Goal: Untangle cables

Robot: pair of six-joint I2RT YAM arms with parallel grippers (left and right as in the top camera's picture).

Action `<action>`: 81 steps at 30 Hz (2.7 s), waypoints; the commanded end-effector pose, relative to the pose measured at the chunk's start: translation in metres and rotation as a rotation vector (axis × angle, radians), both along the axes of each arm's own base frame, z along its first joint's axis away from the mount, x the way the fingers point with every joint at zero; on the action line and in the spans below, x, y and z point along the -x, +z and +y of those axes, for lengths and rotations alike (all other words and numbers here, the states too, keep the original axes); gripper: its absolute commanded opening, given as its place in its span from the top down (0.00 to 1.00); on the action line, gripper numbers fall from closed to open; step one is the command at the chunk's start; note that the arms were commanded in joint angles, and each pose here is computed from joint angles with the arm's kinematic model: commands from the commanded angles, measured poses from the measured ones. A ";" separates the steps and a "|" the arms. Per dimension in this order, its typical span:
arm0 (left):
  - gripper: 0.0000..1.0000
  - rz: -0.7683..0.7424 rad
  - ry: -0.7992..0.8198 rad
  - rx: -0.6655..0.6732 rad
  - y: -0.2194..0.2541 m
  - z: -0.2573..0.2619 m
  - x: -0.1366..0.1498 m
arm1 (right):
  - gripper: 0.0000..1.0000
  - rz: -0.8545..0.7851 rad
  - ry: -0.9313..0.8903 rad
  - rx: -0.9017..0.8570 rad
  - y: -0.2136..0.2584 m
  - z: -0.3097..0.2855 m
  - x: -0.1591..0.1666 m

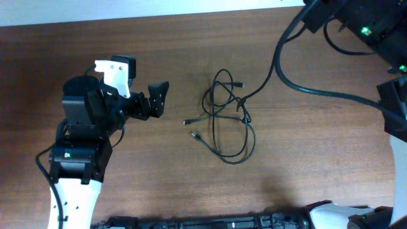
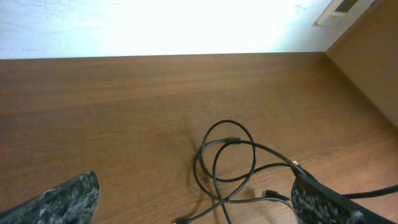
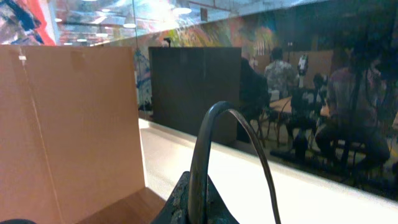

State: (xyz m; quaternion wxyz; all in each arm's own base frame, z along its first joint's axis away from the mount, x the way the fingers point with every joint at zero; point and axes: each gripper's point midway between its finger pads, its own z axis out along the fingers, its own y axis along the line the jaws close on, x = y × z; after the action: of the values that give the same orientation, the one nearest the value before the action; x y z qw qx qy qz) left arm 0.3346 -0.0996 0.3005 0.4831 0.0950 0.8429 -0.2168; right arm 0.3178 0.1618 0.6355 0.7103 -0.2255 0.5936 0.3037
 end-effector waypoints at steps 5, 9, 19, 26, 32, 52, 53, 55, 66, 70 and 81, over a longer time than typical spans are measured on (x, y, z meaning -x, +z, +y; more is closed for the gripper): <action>0.01 -0.004 0.014 0.004 0.002 0.002 0.000 | 0.96 0.331 -0.095 0.045 -0.074 -0.009 -0.030; 0.01 -0.004 0.014 0.004 0.002 0.002 0.000 | 0.96 0.523 0.022 0.038 -0.111 0.010 -0.028; 0.01 -0.004 0.014 0.004 0.002 0.002 0.000 | 0.96 0.579 0.253 0.055 -0.122 0.042 -0.014; 0.01 -0.004 0.014 0.004 0.002 0.002 0.000 | 0.96 0.698 0.208 0.069 -0.162 0.045 -0.050; 0.01 -0.004 0.014 0.004 0.002 0.002 0.000 | 0.96 0.727 0.230 0.051 -0.171 0.051 -0.063; 0.01 -0.004 0.014 0.004 0.002 0.002 0.000 | 0.96 0.345 0.010 -0.031 -0.082 -0.035 -0.085; 0.01 -0.004 0.014 0.004 0.002 0.002 0.000 | 0.96 0.347 -0.016 -0.036 -0.082 -0.045 -0.088; 0.01 -0.004 0.014 0.004 0.002 0.002 0.000 | 0.96 0.351 -0.059 -0.043 -0.083 -0.063 -0.093; 0.01 -0.004 0.014 0.004 0.002 0.002 0.000 | 0.96 0.428 -0.330 -0.103 -0.100 -0.177 -0.103; 0.01 -0.004 0.014 0.004 0.002 0.002 0.000 | 0.96 0.558 -0.541 -0.169 -0.130 -0.251 -0.091; 0.01 -0.004 0.014 0.004 0.002 0.002 0.000 | 0.96 0.786 -1.180 -0.211 -0.193 -0.413 -0.009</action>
State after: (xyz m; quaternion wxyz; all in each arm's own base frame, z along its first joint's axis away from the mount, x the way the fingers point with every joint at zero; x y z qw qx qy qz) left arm 0.3346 -0.0996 0.3005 0.4831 0.0950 0.8429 -0.2168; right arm 0.3543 -0.2192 0.4378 0.5092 0.2962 0.8056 0.0629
